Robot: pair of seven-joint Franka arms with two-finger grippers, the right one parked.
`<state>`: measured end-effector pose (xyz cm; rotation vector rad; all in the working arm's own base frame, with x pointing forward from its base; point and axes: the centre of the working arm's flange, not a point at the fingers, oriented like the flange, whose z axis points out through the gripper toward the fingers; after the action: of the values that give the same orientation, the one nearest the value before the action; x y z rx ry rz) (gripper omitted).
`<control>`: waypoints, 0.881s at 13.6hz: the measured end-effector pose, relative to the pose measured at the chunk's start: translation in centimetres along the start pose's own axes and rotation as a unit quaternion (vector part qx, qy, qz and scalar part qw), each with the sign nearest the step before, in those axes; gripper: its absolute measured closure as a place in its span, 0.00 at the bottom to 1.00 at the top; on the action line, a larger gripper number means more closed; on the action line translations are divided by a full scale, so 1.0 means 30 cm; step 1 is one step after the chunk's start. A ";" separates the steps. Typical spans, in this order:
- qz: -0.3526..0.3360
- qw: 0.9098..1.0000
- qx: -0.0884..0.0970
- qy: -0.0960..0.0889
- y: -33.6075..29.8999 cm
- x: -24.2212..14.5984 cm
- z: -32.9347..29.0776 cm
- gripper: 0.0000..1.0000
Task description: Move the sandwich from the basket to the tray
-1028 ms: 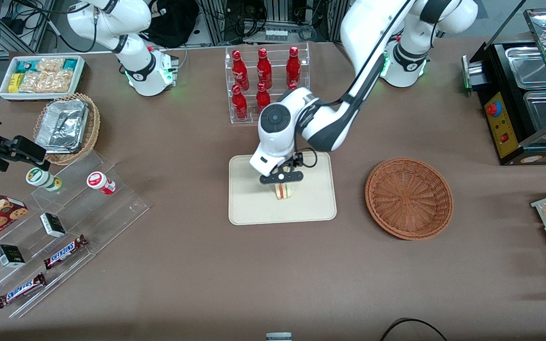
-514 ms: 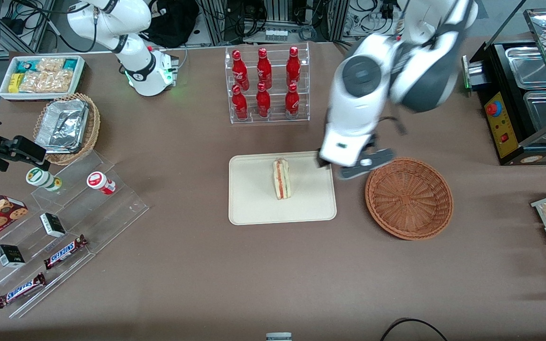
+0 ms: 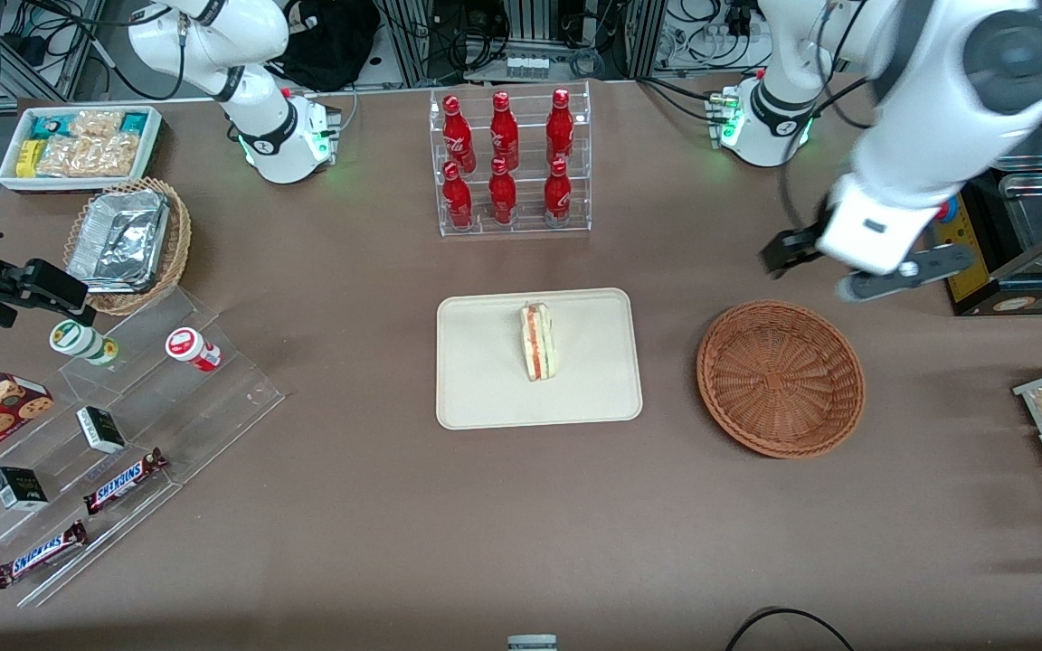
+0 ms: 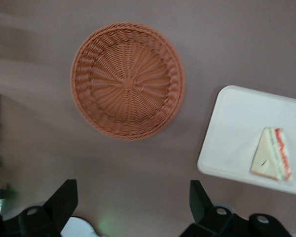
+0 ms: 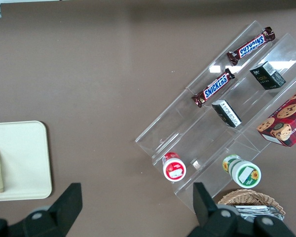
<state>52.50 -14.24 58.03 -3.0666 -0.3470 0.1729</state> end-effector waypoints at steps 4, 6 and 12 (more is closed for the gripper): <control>0.029 0.999 -0.005 -0.011 -0.167 0.039 -0.058 0.00; 0.025 1.000 -0.011 -0.001 -0.209 0.055 -0.093 0.00; 0.086 0.996 -0.006 0.010 -0.254 0.078 -0.130 0.00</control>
<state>53.55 -6.43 62.12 -3.1054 -0.0837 0.1462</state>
